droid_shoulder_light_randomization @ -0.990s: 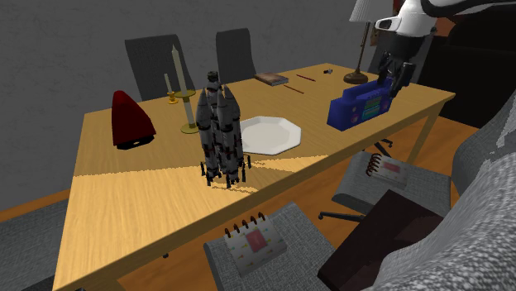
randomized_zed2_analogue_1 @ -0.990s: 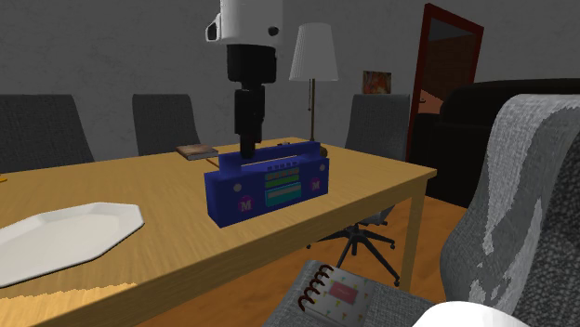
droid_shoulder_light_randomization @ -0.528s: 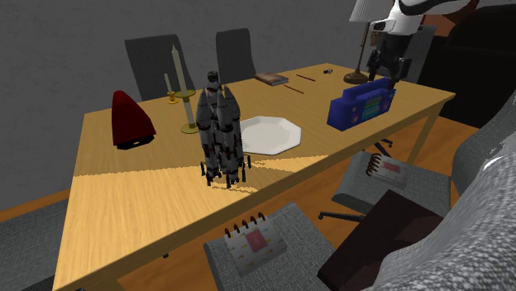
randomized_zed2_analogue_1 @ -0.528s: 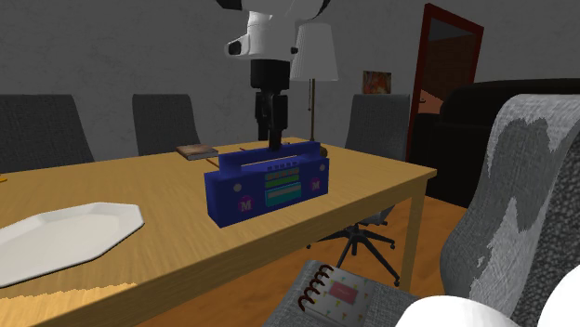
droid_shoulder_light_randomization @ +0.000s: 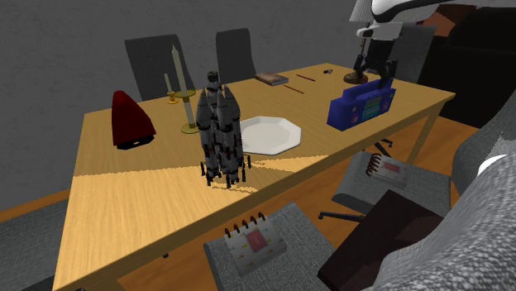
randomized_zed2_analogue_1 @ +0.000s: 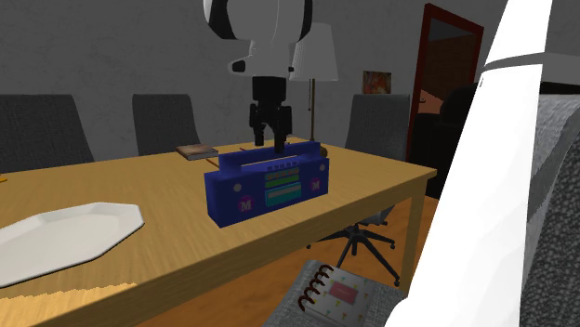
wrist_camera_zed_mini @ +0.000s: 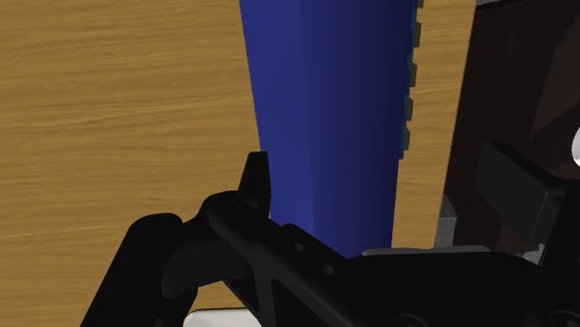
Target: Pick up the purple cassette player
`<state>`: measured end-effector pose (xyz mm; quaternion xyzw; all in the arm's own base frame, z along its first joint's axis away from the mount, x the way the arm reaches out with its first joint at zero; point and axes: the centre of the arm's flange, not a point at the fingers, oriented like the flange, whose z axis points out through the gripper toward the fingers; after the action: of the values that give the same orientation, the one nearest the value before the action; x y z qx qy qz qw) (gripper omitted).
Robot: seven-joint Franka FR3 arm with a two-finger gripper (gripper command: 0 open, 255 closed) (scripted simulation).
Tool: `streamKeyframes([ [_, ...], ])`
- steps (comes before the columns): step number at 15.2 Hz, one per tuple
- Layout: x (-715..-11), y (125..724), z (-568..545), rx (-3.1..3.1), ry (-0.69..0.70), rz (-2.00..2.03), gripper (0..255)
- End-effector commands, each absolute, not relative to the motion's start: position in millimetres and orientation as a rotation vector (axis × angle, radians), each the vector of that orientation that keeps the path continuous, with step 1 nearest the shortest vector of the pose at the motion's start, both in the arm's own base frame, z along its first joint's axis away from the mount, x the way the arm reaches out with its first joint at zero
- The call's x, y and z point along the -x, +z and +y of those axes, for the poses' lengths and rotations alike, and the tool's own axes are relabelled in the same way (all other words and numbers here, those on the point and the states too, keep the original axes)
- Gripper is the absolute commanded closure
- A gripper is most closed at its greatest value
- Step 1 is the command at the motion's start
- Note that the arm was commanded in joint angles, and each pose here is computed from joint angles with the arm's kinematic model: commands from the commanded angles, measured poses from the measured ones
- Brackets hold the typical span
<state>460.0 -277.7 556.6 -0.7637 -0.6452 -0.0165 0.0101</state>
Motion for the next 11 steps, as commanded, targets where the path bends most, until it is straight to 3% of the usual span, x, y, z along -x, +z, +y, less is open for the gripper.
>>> streamKeyframes([
  [1,-460.2,546.8,-279.0,2.378,-0.052,-2.021,0],
  [6,-460.2,527.9,-279.0,2.378,-0.052,-2.021,0],
  [7,-460.5,528.0,-278.8,2.378,-0.052,-2.021,255],
  [11,-460.6,528.1,-278.8,2.378,-0.052,-2.021,255],
])
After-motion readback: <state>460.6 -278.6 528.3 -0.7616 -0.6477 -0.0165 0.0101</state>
